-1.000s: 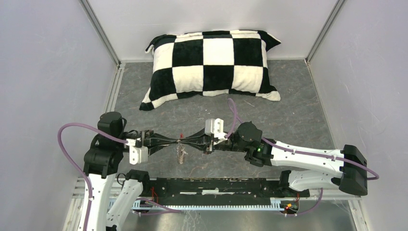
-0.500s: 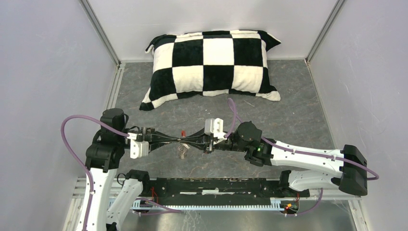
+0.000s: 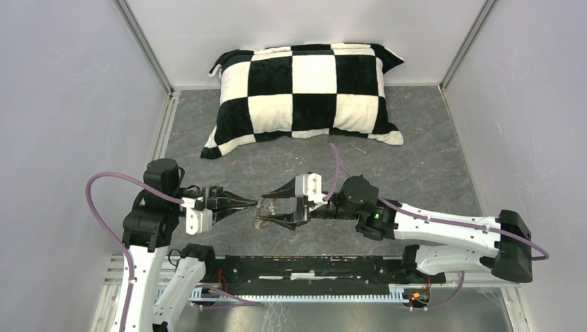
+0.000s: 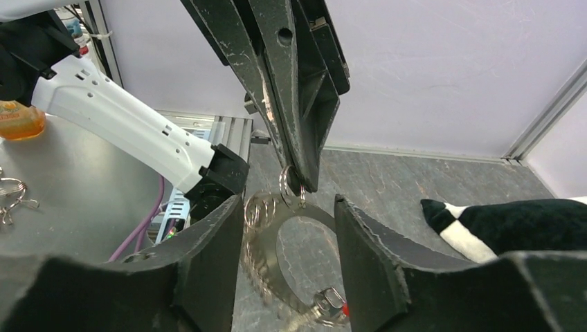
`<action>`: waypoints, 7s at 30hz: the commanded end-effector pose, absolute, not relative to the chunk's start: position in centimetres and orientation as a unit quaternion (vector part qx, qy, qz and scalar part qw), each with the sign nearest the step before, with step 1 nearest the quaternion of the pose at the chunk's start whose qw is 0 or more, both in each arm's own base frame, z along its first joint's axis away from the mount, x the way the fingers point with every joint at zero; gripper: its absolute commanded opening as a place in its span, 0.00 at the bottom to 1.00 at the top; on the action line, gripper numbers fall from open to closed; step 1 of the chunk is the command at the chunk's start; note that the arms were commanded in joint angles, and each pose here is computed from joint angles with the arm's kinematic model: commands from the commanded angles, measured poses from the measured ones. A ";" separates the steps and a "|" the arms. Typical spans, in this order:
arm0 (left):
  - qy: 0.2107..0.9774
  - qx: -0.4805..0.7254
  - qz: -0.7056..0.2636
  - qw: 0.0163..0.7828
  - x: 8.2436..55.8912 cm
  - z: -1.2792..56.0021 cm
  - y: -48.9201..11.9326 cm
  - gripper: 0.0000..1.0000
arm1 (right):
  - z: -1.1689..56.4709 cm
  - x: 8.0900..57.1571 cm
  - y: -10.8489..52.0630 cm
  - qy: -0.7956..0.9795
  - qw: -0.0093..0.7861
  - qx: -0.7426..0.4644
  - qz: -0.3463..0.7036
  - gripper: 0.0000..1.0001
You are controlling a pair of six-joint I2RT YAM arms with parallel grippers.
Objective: Put the keys on the keyring
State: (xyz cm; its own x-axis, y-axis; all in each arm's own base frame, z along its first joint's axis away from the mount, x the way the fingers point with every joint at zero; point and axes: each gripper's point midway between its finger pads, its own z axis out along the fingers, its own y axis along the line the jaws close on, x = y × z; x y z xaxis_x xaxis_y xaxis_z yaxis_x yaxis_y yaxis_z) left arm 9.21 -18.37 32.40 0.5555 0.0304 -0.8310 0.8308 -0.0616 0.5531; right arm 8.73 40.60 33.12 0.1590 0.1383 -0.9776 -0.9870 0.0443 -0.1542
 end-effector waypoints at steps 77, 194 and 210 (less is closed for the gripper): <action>0.294 0.655 -0.335 0.611 7.7 32.4 -18.5 0.02 | 3.4 31.9 32.2 0.806 0.411 -0.374 0.206 0.32; 0.338 0.632 -0.415 0.561 7.1 31.1 -19.0 0.02 | 34.6 5.4 38.9 0.237 0.549 -0.761 0.251 0.00; 0.378 0.619 -0.419 0.547 7.3 31.3 -18.8 0.02 | 33.6 8.2 38.2 0.299 0.566 -0.743 0.195 0.00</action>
